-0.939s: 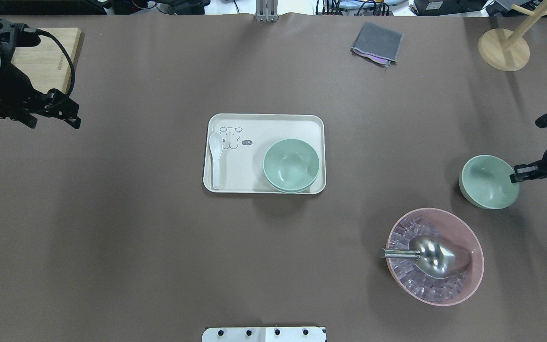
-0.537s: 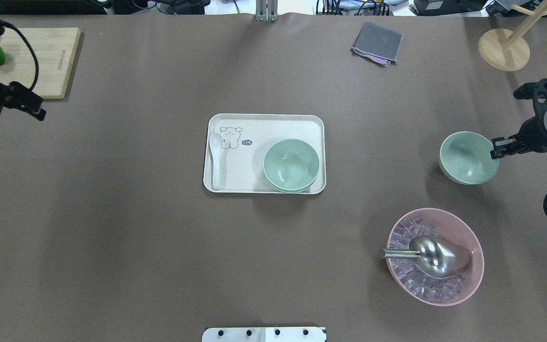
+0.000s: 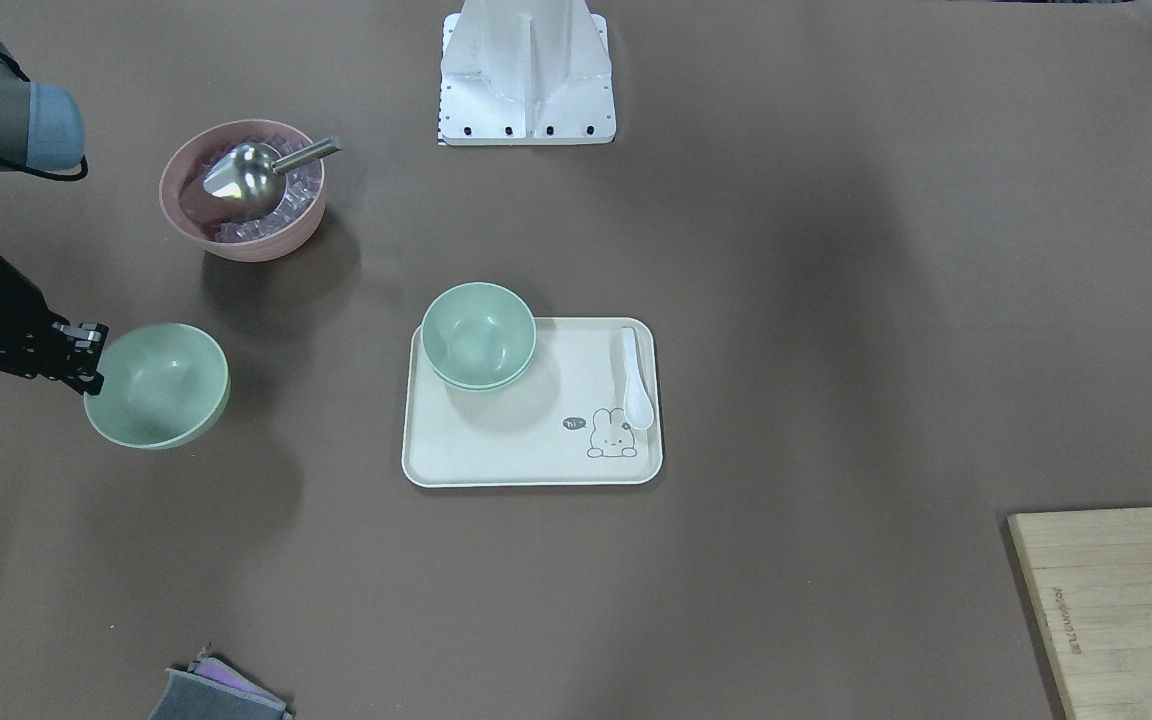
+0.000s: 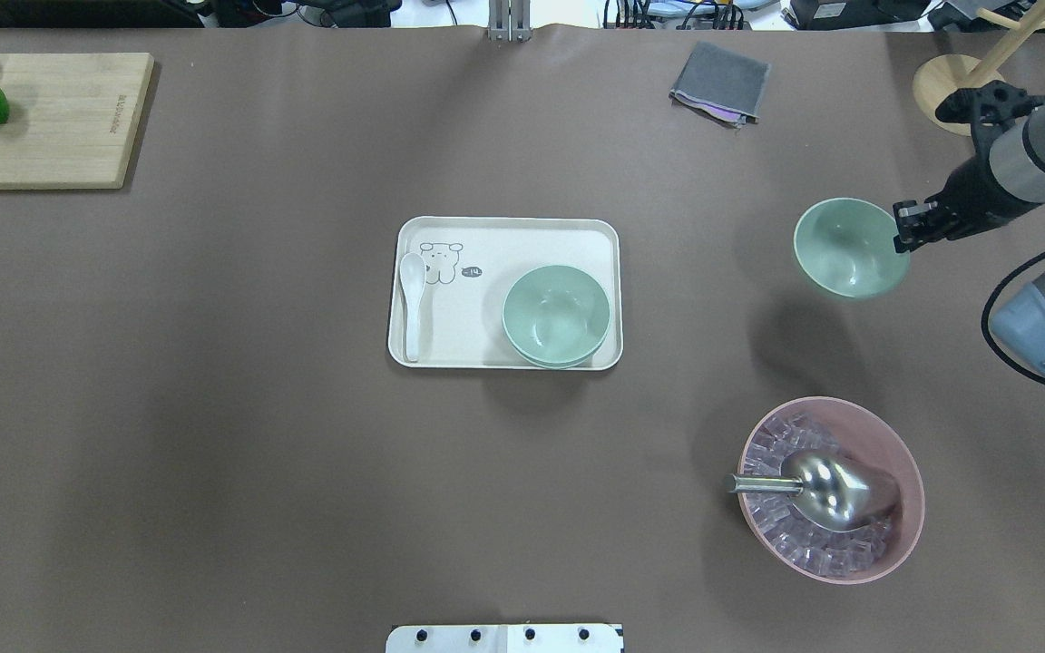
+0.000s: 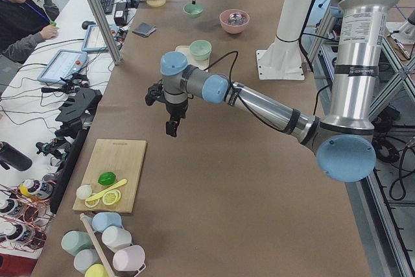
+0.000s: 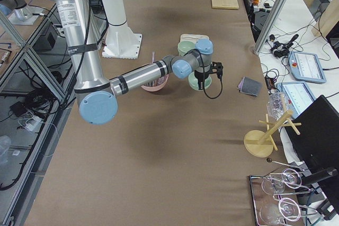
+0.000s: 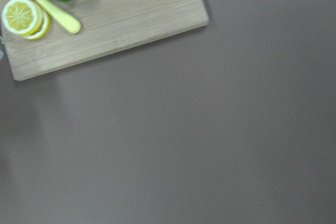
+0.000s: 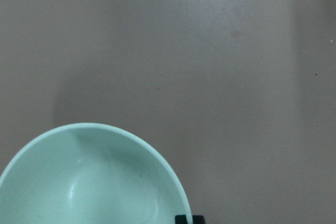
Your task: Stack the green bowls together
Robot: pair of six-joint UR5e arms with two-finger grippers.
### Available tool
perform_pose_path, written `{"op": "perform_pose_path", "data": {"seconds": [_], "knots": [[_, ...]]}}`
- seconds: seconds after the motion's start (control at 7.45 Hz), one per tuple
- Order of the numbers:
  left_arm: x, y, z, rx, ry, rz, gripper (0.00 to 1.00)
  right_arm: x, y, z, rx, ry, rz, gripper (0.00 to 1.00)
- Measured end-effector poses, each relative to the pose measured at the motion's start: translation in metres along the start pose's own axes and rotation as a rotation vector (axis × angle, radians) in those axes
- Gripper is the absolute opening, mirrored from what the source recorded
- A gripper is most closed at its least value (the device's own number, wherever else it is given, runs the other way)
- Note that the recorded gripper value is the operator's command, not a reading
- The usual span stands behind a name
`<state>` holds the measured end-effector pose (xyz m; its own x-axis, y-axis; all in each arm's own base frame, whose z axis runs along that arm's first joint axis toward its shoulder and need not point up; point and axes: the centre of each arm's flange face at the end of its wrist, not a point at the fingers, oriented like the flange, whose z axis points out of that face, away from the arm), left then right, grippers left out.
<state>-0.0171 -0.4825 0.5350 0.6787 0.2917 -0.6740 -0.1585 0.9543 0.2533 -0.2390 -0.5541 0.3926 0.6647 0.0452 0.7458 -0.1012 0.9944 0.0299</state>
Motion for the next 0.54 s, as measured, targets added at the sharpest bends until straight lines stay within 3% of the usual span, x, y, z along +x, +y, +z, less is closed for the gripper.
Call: {"op": "perform_pose_path", "data": {"seconds": [0.54], "knots": [[-0.057, 0.035, -0.003, 0.014, 0.045, -0.004, 0.98, -0.132, 0.014, -0.027, -0.019, -0.083, 0.109, 0.00]]}}
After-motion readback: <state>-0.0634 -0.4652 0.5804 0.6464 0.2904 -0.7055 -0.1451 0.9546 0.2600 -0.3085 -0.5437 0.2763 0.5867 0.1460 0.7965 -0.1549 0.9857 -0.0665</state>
